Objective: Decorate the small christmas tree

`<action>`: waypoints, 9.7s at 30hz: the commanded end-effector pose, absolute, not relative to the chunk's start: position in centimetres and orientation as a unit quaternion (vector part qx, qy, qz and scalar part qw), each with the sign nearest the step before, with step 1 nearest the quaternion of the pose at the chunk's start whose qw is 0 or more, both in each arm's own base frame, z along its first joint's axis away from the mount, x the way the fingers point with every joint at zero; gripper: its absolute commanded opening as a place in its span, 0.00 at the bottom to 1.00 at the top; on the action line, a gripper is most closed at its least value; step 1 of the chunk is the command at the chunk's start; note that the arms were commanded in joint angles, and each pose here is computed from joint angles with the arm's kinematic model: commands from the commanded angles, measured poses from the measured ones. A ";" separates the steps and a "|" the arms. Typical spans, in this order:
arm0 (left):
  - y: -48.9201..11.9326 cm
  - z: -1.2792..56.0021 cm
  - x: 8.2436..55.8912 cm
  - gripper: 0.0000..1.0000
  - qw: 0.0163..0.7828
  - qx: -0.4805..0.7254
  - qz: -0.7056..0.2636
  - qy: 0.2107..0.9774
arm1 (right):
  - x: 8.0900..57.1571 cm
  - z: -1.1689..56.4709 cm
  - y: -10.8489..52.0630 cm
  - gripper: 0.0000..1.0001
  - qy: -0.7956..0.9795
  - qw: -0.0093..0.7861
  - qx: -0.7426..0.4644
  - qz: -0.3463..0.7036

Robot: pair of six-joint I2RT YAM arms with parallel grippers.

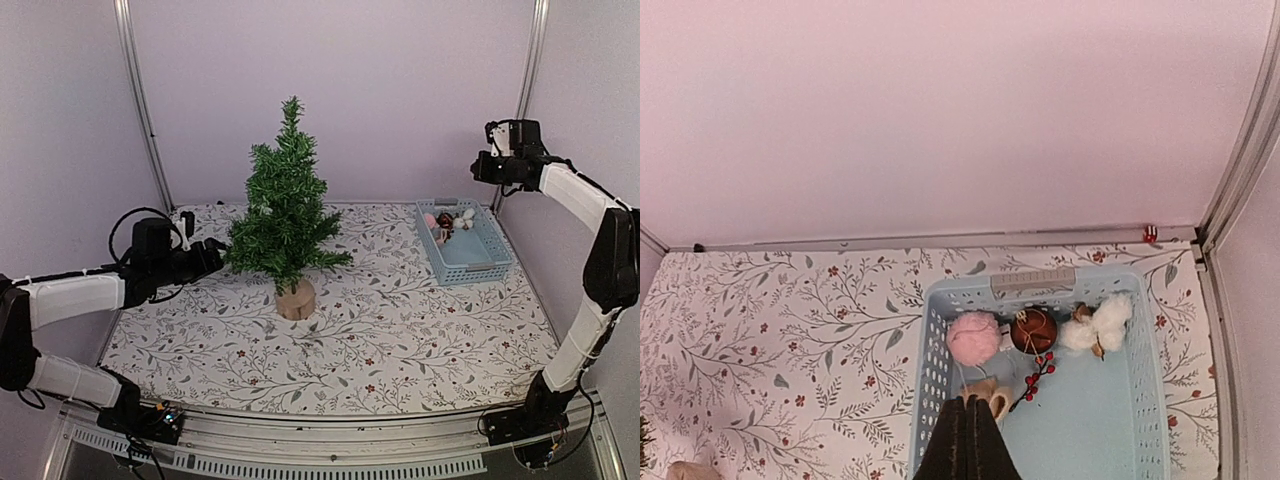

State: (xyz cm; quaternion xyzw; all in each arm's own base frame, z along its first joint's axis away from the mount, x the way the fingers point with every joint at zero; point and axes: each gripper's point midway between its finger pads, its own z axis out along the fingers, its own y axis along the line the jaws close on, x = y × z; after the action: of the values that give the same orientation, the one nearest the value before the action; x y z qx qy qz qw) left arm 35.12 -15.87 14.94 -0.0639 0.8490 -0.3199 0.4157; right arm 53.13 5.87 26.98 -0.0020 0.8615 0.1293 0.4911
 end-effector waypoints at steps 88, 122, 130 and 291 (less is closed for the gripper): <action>-44.8 43.9 20.9 0.00 0.700 0.433 -0.173 0.542 | 20.0 39.6 28.8 0.52 0.597 0.521 -0.462 0.397; -37.9 54.0 24.9 0.00 0.792 0.277 -0.210 0.503 | 40.0 20.5 16.7 0.93 0.725 0.645 -0.217 0.104; -37.5 54.3 25.0 0.00 0.793 0.275 -0.211 0.501 | 46.5 18.8 15.7 0.40 0.747 0.640 -0.180 0.023; -32.3 31.3 29.1 0.00 0.592 0.584 0.040 0.554 | 43.9 34.9 30.6 0.00 0.708 0.591 -0.285 0.260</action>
State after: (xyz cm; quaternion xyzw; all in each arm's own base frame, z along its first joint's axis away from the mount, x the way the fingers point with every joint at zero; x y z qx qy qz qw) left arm 29.44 -31.75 31.36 0.5783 0.5531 0.0462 0.5980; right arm 45.53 30.41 33.82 -0.2736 0.7190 0.2496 0.5881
